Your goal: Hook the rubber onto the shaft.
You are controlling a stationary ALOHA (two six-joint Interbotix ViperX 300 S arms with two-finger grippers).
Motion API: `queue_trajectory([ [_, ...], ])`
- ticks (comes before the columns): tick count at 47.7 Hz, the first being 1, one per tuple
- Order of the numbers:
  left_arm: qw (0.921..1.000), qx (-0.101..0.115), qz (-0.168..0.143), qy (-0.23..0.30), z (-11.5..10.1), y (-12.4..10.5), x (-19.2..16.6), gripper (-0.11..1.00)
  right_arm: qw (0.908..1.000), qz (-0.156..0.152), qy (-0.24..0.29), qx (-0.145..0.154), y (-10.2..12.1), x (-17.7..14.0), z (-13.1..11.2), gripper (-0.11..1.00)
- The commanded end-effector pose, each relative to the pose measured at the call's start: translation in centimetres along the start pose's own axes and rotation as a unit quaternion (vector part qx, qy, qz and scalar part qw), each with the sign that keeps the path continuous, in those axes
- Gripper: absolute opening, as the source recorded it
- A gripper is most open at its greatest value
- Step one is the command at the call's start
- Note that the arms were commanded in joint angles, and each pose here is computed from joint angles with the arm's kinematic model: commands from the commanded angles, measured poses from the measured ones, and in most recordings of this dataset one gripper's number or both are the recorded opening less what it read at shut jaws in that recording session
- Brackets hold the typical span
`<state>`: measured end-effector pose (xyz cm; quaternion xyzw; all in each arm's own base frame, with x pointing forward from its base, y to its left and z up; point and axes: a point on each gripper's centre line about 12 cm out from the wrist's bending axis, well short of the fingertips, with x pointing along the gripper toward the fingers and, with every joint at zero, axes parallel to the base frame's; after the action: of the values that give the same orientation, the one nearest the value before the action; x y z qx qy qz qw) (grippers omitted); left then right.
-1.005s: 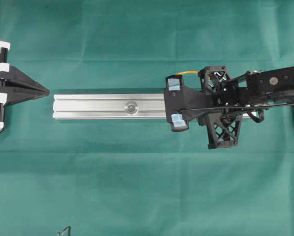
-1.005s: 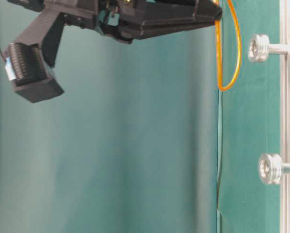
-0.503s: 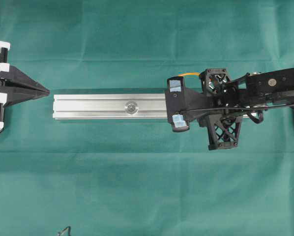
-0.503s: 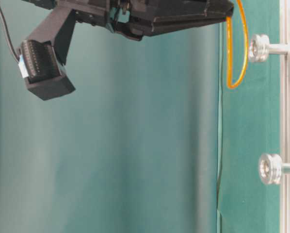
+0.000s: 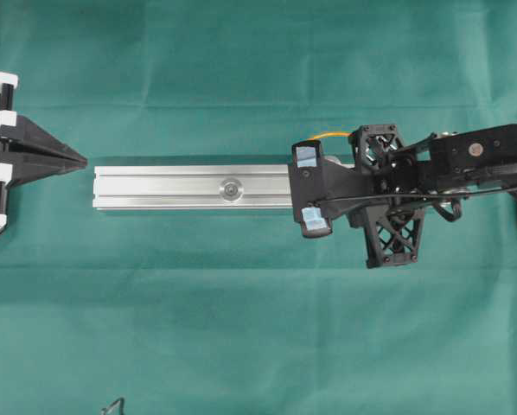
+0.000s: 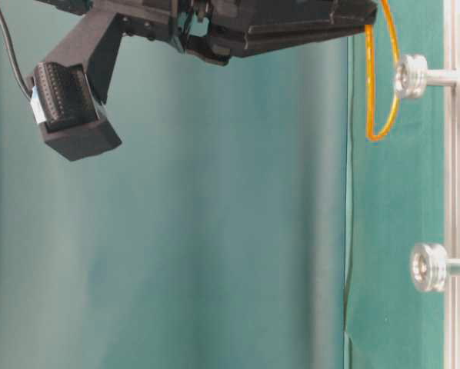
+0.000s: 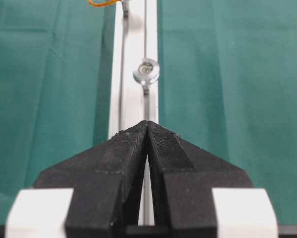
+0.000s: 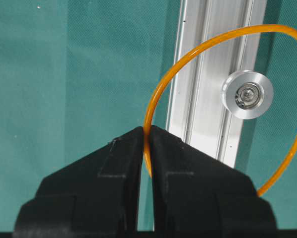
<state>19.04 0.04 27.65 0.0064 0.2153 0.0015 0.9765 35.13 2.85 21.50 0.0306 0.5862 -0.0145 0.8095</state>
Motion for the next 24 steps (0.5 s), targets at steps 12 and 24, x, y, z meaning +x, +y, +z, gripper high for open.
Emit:
queue_trajectory([
  [12, 0.9999, 0.002, 0.000, -0.012, 1.01, -0.01, -0.10, 0.00, 0.9998, 0.003, -0.020, -0.001, 0.25, -1.30, 1.08, 0.07],
  [24, 0.9999, 0.002, 0.000, -0.011, 0.99, -0.01, -0.10, 0.00, 0.9997, 0.003, -0.022, -0.002, 0.28, -1.68, 1.40, 0.07],
])
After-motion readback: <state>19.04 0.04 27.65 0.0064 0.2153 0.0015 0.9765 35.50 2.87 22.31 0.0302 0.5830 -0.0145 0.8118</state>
